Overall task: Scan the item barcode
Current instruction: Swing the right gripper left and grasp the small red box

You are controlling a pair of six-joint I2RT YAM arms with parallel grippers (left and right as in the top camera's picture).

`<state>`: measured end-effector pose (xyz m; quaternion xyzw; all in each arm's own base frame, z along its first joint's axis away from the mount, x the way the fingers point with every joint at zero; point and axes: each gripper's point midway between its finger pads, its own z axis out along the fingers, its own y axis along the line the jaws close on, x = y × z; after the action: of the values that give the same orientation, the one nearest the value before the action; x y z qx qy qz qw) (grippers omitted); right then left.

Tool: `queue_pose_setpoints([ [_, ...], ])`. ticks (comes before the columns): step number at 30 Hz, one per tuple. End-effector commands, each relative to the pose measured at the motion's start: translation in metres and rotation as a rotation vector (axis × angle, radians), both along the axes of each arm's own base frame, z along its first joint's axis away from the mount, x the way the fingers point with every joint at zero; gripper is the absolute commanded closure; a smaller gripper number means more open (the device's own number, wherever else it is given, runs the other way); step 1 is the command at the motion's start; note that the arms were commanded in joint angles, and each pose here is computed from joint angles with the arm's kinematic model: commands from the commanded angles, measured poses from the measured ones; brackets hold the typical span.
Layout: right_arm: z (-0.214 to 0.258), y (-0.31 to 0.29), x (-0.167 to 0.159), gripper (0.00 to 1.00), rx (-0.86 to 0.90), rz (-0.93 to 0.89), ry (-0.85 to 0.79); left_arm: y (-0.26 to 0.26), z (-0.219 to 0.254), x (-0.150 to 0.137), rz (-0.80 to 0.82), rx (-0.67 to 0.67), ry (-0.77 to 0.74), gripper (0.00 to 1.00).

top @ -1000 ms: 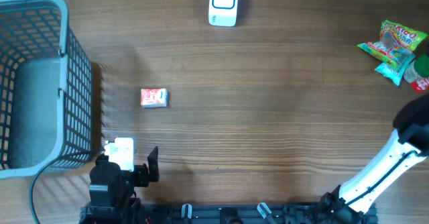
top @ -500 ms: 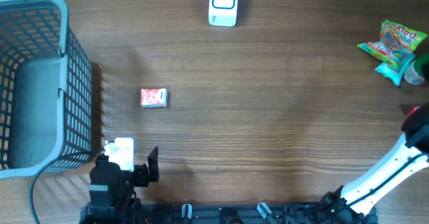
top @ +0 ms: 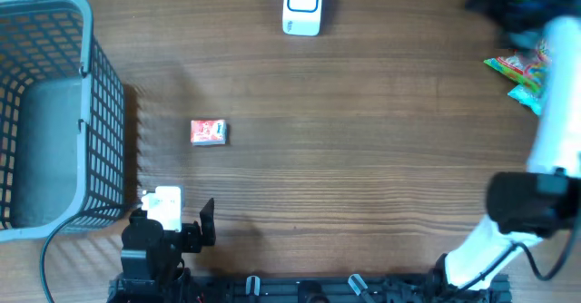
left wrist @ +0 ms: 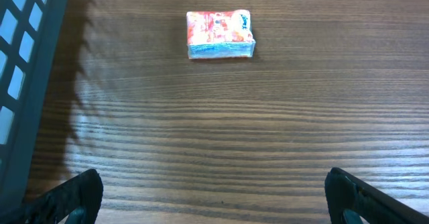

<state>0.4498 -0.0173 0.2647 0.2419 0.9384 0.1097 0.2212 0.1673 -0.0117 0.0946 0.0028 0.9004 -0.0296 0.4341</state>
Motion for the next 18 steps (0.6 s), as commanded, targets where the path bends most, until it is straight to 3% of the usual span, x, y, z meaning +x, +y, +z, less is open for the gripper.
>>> queue_pose_setpoints([
  [1, -0.034, 0.124, 0.006, 0.00, 0.023, 0.299, 0.038, 0.000, 0.000, 0.000, -0.009, 0.013, -0.005, 0.00],
  [8, -0.106, 0.308, -0.020, 0.00, 0.075, 0.676, 0.068, 0.000, 0.000, 0.000, -0.009, 0.013, -0.005, 0.00],
  [12, -0.160, 0.411, -0.065, 0.00, 0.166, 0.896, 0.110, 0.000, 0.000, 0.000, -0.009, 0.013, -0.005, 0.00],
  [15, -0.178, 0.447, -0.082, 0.00, 0.158, 1.024, 0.066, 0.000, 0.000, 0.000, -0.009, 0.013, -0.005, 0.00],
  [18, -0.207, 0.463, -0.105, 0.00, 0.058, 1.357, -0.007, 0.000, 0.000, 0.000, -0.009, 0.013, -0.005, 0.00],
])
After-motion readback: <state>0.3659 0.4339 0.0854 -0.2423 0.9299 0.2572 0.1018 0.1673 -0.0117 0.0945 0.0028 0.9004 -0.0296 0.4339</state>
